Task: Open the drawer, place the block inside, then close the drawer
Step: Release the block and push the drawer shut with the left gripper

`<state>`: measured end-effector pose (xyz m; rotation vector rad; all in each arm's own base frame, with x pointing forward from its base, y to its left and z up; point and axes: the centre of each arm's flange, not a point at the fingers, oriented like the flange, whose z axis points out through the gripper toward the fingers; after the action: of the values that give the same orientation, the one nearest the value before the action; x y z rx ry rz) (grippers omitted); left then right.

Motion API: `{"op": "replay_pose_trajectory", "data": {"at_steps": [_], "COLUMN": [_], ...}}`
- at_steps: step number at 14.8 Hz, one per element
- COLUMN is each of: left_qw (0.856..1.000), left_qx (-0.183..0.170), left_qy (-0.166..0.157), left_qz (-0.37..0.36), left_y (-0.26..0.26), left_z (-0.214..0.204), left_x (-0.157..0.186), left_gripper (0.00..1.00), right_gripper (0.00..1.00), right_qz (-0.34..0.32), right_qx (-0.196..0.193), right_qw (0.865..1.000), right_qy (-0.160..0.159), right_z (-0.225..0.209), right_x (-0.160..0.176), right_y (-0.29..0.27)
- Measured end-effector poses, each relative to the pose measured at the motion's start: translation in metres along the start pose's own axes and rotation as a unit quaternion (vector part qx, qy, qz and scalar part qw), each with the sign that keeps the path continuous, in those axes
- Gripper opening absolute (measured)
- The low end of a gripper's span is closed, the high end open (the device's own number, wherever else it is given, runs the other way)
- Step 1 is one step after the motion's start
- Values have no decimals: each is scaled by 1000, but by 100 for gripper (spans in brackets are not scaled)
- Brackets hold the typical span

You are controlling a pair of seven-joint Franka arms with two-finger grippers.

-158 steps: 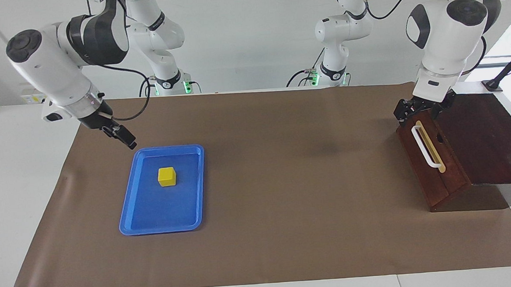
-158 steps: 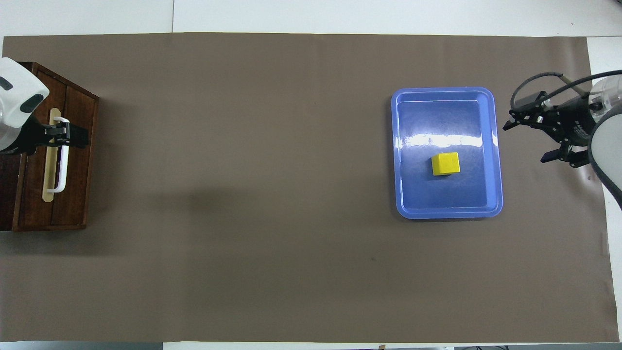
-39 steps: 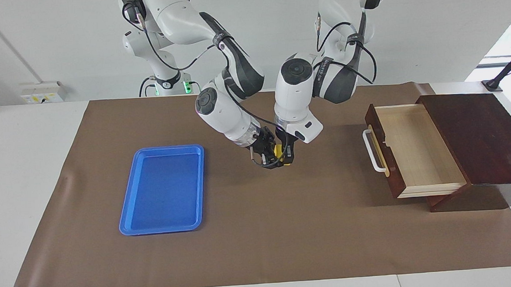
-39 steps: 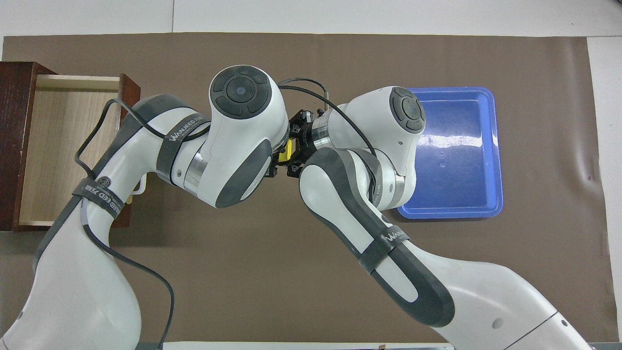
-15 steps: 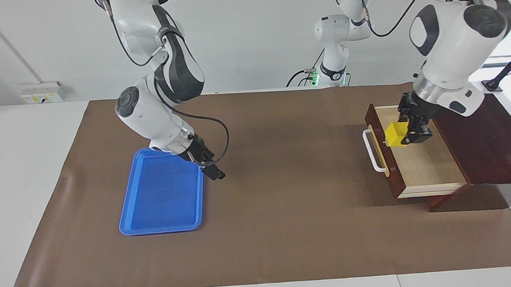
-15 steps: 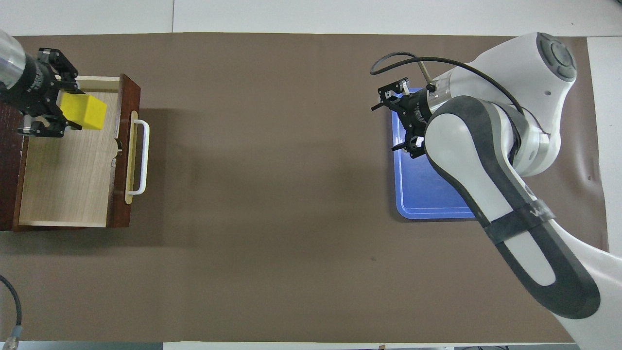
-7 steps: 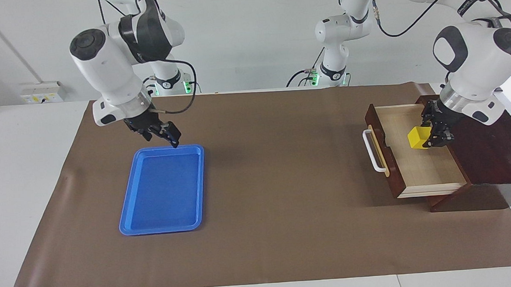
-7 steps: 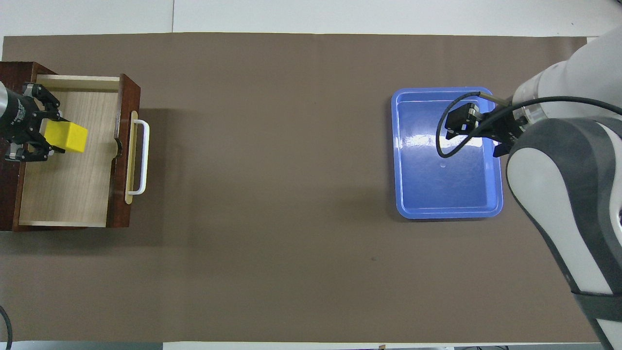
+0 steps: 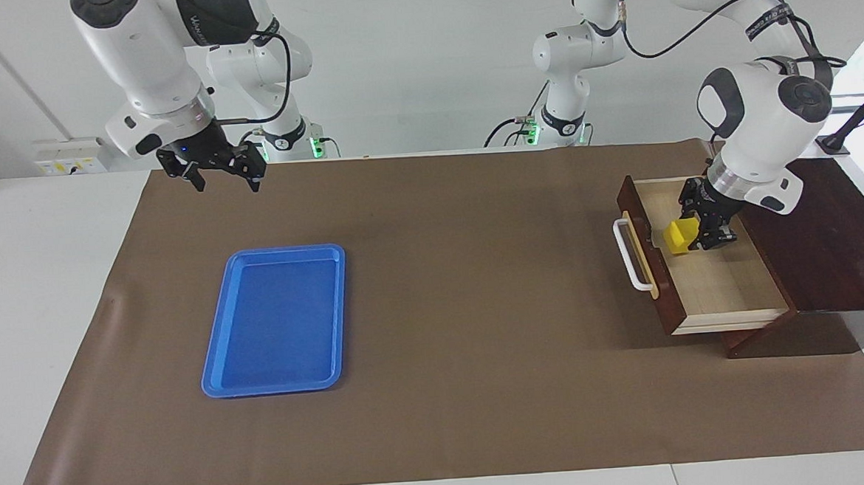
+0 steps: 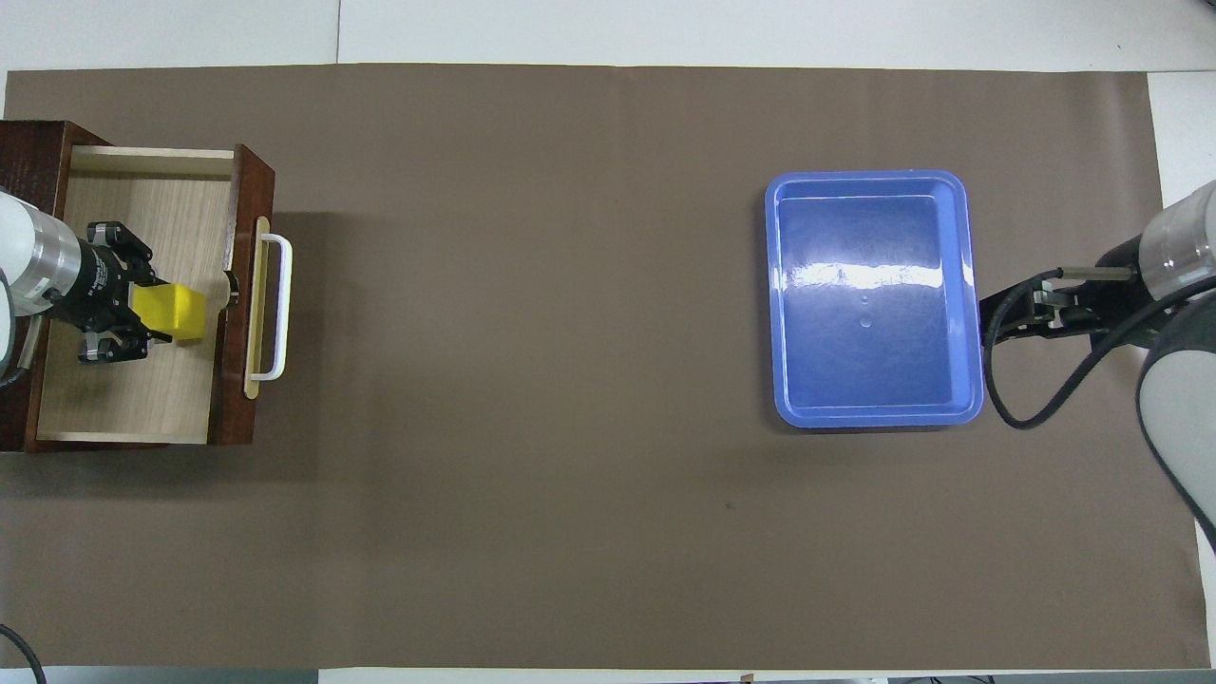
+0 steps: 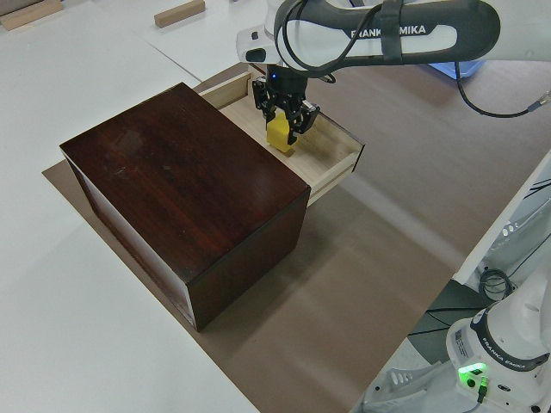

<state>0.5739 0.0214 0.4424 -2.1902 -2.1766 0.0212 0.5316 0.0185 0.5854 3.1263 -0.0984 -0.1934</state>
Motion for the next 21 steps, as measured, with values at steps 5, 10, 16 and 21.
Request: {"op": "replay_pose_trajectory", "data": {"at_steps": [5,10,16,21], "left_qw": [1000,998,995,995], "left_qx": [-14,-55,-39,-23], "left_qy": [3,2,8,41], "left_qz": [0,8,97,92], "left_y": [-9,7,-2,4], "left_z": [5,-57,-64,-14], "left_x": [0,-11,-160,-134], "left_gripper": [62,100,100,100], "right_gripper": [97,99,100,100], "right_qz": [8,17,16,-1], "right_qx": [3,3,-8,-17], "right_qw": [1000,1000,1000,999], "right_qy": [16,12,21,34], "right_z": [4,13,11,9], "right_x": [9,17,19,20], "right_y": [19,18,18,7]}}
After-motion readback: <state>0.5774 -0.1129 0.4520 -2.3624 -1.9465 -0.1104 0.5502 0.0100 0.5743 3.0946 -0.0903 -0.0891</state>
